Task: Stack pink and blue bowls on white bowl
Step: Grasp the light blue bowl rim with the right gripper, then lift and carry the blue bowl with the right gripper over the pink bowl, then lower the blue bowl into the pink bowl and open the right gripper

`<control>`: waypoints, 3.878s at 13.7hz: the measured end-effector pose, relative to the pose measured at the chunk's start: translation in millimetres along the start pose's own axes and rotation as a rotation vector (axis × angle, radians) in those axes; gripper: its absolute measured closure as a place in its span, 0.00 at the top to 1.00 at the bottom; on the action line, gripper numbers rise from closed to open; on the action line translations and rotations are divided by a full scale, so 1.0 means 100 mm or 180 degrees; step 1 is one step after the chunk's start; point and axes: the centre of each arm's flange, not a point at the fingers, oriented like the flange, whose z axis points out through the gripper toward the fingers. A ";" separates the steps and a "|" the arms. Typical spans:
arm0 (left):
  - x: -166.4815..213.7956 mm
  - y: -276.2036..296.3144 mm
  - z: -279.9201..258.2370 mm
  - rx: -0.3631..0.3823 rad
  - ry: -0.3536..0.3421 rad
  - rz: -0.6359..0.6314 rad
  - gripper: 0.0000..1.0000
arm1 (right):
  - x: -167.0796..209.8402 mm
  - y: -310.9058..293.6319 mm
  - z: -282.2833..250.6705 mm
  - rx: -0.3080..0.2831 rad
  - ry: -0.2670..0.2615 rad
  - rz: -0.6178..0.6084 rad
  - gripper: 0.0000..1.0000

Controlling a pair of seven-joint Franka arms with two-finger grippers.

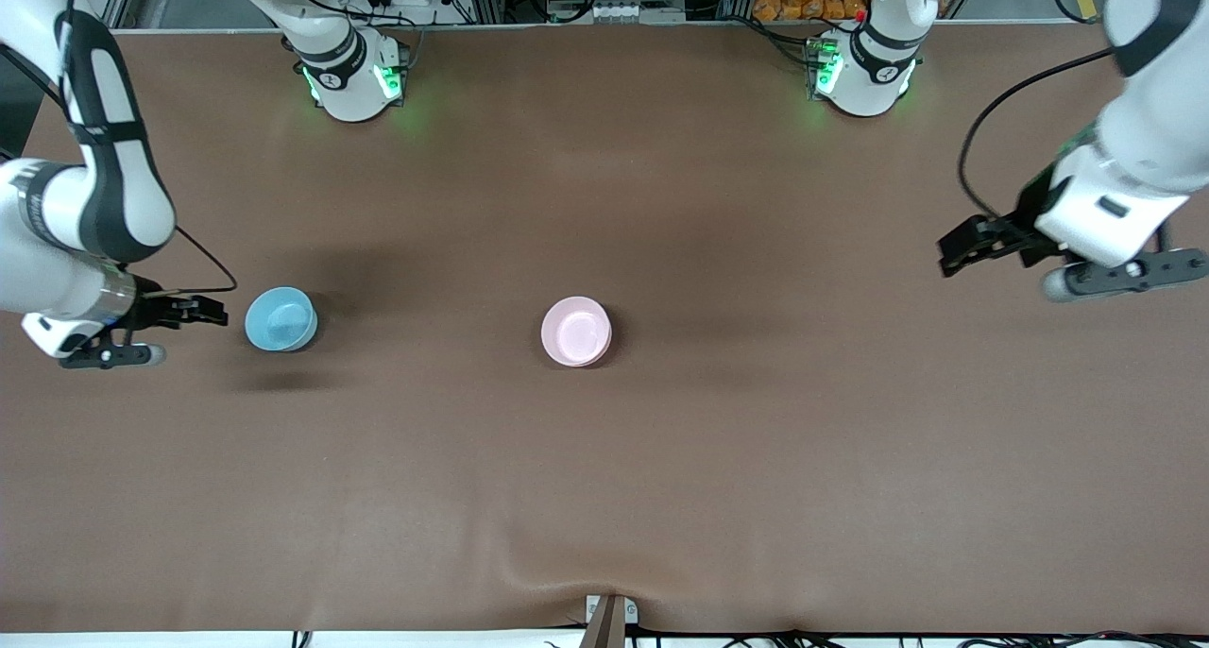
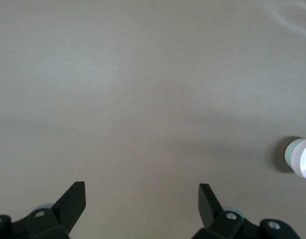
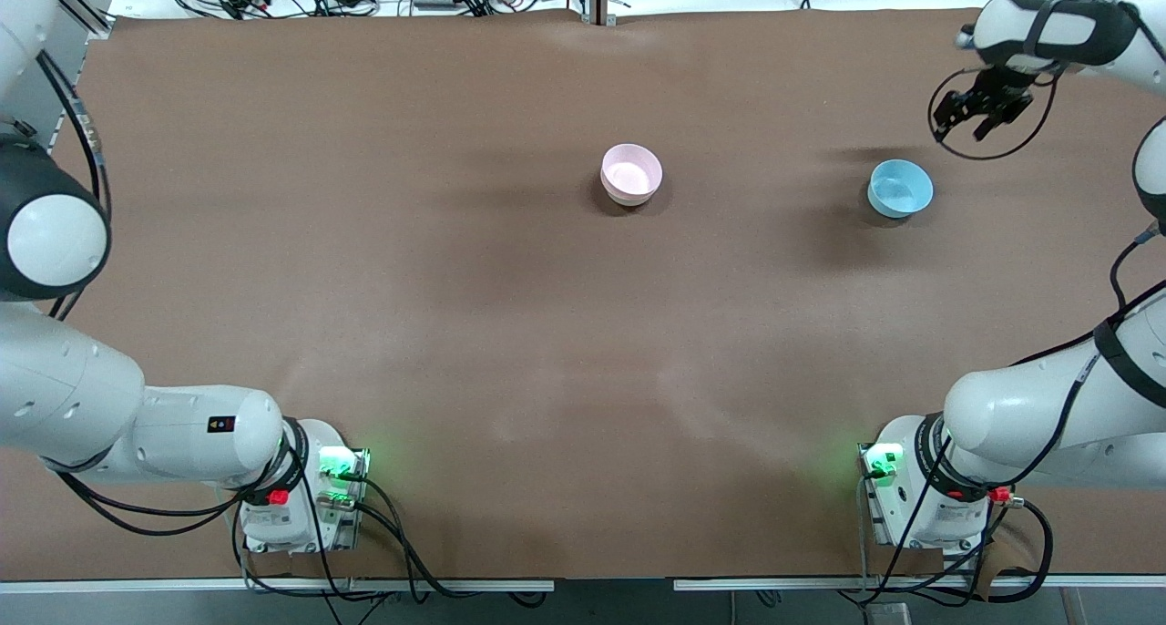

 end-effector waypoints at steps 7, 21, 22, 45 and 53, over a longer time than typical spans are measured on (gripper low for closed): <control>-0.20 -0.32 -0.13 0.0025 -0.0001 0.0104 1.00 | -0.08 0.17 0.61 0.0121 -0.0026 -0.0141 0.53; -0.21 -0.34 -0.05 0.0036 -0.0052 0.0105 1.00 | -0.13 0.00 0.89 0.0252 0.0026 -0.0112 0.02; -0.21 -0.35 -0.05 0.0037 -0.0055 0.0102 1.00 | -0.11 0.00 0.85 0.0272 0.0002 -0.0125 0.02; -0.20 -0.49 0.02 0.0054 -0.0140 0.0026 1.00 | 0.07 -4.94 0.19 0.0751 -0.0236 0.1541 0.02; -0.19 -0.49 0.03 0.0055 -0.0151 0.0024 1.00 | 0.11 -4.97 0.64 0.0771 -0.0144 0.1657 0.02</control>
